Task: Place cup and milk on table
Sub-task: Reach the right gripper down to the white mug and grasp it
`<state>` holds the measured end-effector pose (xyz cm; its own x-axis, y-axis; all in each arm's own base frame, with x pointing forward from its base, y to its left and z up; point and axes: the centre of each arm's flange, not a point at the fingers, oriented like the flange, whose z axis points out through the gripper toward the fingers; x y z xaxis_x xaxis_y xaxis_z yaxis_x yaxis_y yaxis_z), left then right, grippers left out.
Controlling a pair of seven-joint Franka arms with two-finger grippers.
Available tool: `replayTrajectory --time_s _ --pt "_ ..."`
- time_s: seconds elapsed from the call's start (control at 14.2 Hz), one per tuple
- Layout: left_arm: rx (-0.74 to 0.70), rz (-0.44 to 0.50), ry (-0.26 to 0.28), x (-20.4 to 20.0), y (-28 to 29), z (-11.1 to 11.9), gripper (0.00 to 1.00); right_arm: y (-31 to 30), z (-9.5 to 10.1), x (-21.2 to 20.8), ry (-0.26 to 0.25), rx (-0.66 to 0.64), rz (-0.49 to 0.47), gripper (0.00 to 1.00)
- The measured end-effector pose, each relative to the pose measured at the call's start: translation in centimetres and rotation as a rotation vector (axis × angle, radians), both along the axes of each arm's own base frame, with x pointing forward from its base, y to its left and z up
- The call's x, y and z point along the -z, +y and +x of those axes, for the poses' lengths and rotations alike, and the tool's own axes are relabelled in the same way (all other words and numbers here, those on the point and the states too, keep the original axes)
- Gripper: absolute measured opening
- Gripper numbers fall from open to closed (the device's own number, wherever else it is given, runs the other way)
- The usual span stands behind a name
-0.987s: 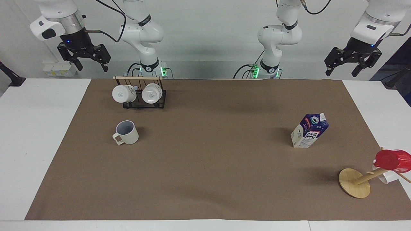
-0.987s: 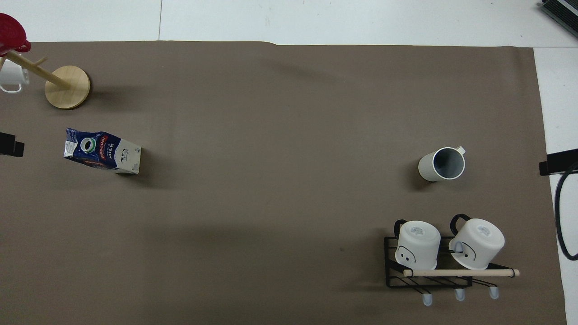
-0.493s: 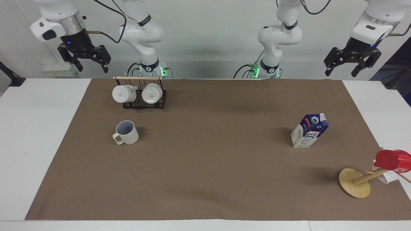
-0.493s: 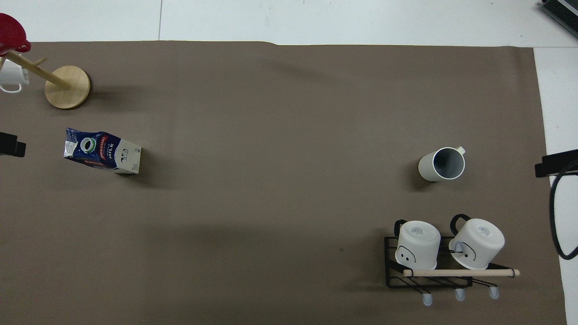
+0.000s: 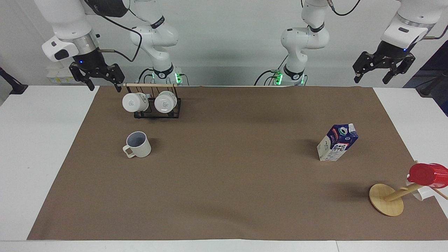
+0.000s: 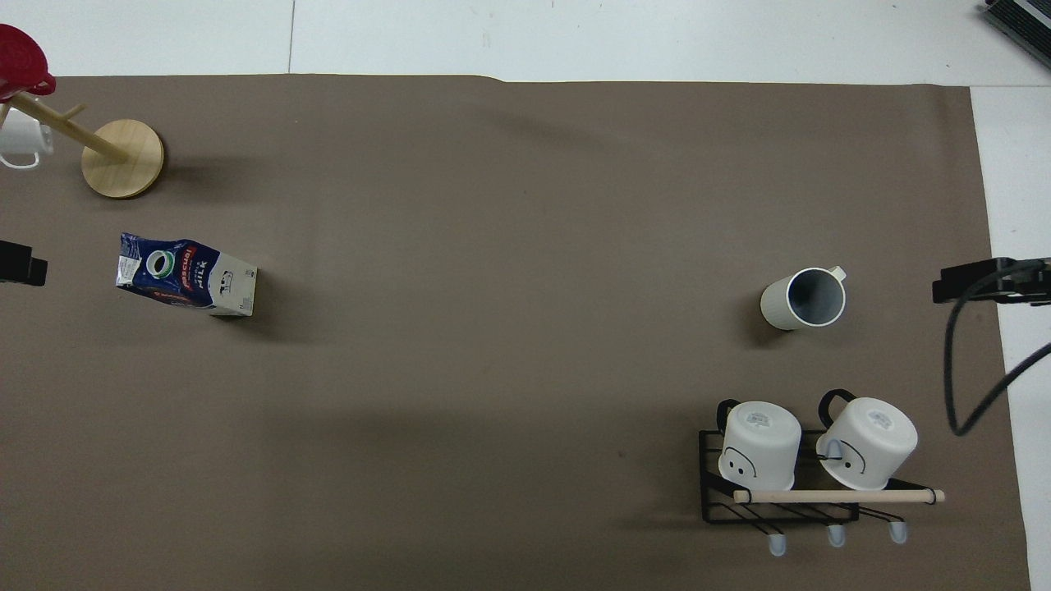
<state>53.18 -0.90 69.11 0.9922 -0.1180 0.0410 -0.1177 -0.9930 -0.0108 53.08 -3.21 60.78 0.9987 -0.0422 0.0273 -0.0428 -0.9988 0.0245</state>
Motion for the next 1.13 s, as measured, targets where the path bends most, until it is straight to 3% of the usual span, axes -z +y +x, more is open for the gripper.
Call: replayTrajectory --time_s 0.63,1.13 --pt "0.0 0.0 0.0 0.0 0.0 0.0 1.0 5.3 3.2 12.7 -0.011 0.013 -0.001 1.0" --pt "0.0 0.0 0.0 0.0 0.0 0.0 1.0 5.5 4.1 20.4 -0.023 0.007 -0.003 1.0"
